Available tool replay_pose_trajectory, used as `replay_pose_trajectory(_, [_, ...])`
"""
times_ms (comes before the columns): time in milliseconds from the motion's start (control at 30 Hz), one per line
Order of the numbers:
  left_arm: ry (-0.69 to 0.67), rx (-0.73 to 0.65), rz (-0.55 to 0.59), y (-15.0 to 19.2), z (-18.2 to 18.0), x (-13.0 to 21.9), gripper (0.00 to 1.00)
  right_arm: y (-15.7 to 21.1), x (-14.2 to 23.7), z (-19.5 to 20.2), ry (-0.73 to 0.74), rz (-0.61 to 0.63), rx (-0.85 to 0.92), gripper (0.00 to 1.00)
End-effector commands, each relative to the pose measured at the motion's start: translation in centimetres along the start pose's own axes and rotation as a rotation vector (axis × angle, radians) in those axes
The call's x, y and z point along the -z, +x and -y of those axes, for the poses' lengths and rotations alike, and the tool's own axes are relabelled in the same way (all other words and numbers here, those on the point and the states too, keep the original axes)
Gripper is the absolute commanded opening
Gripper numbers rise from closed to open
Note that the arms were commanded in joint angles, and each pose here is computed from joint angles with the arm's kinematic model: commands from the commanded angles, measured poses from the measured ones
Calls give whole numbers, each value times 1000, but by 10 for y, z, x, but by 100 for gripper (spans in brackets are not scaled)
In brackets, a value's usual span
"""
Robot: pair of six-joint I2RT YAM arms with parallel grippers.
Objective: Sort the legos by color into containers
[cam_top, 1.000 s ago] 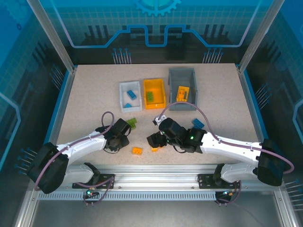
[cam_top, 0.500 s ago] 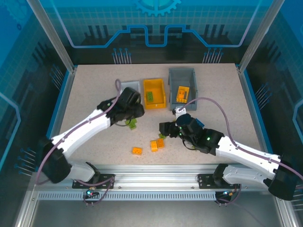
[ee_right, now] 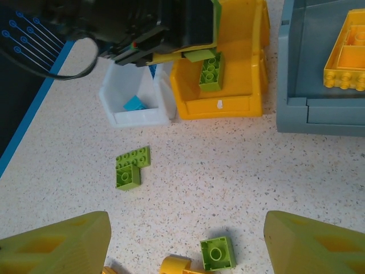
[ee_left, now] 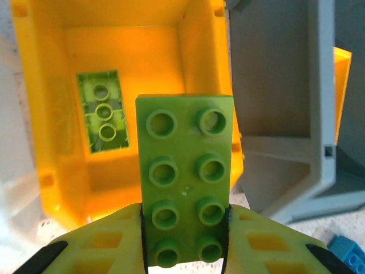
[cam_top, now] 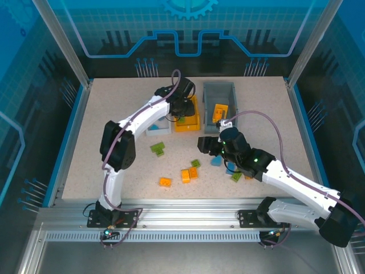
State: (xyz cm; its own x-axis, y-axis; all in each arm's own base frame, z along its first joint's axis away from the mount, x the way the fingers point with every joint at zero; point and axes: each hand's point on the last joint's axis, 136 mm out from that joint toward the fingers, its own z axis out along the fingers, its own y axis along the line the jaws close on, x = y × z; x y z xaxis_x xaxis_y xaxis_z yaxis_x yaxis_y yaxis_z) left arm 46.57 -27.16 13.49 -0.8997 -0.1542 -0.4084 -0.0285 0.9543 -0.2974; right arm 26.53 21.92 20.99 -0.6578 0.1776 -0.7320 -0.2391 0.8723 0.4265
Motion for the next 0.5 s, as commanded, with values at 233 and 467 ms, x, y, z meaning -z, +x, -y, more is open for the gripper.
replay_pose_trajectory(233, [13,-9,-85,9,0,-31,37,5,-1,7,2,-19,-42,72])
replay_pose_trajectory(467, [7,2,-109,13,-6,-39,50,11,-1,13,21,-37,-45,73])
